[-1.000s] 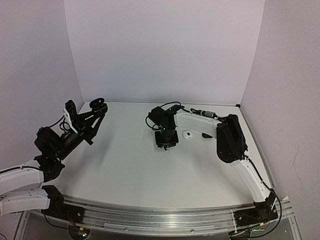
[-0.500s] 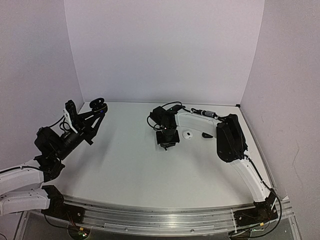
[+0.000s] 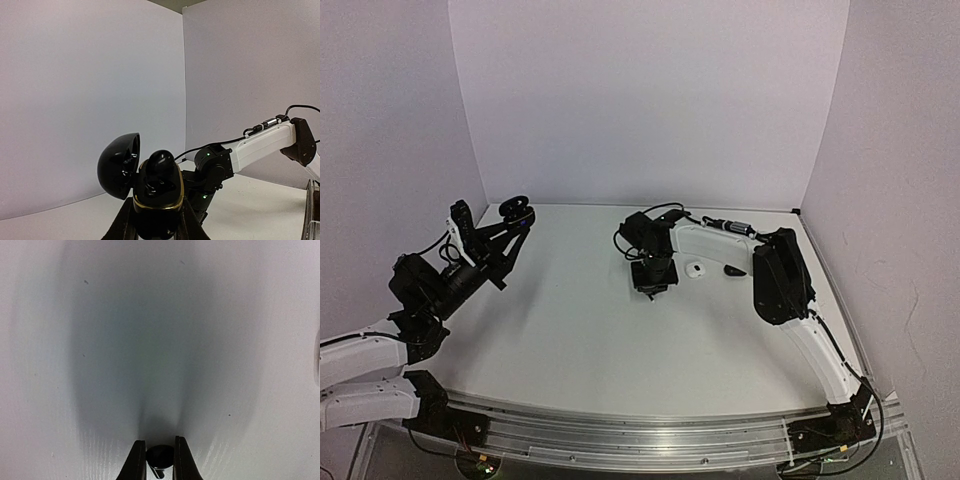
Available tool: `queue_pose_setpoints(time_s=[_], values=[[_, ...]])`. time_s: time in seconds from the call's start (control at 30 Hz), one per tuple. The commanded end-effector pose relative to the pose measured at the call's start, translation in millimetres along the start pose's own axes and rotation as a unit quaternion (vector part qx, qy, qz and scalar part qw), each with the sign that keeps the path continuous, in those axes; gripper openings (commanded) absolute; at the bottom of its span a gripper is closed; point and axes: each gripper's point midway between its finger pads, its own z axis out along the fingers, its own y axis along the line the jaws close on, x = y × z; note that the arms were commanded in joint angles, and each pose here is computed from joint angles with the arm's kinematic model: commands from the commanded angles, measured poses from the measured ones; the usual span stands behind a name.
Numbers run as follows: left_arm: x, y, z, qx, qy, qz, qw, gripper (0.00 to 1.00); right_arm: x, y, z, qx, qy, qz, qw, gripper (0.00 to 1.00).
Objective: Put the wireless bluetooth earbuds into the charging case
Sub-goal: Pick up the left earbud from the center of the board, then insert the left earbud into the left side groove of the charging case.
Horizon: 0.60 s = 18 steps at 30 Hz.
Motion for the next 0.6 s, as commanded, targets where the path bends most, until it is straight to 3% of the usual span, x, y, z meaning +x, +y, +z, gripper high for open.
queue_pose_setpoints(time_s=[0.0, 0.13, 0.23, 0.33, 0.47, 0.57], values=[[-17, 3, 2, -0.007, -0.026, 0.016, 1.0, 0.0, -41, 29, -55, -0.079, -0.074, -0.003, 0.994, 0.0], [-21, 7, 2, -0.02, -0.036, 0.029, 0.999, 0.0, -79, 60, -138, -0.178, -0.174, -0.013, 0.969, 0.0], [-25, 11, 3, -0.032, -0.048, 0.032, 0.998, 0.0, -98, 93, -221, -0.241, -0.281, -0.052, 0.928, 0.0], [-29, 13, 2, -0.039, -0.063, 0.034, 0.997, 0.0, -97, 134, -317, -0.301, -0.408, -0.112, 0.855, 0.0], [-30, 15, 2, -0.044, -0.072, 0.042, 0.996, 0.0, -74, 172, -409, -0.382, -0.52, -0.146, 0.75, 0.0], [-31, 15, 2, -0.045, -0.075, 0.062, 0.994, 0.0, -62, 185, -438, -0.418, -0.55, -0.151, 0.707, 0.0]])
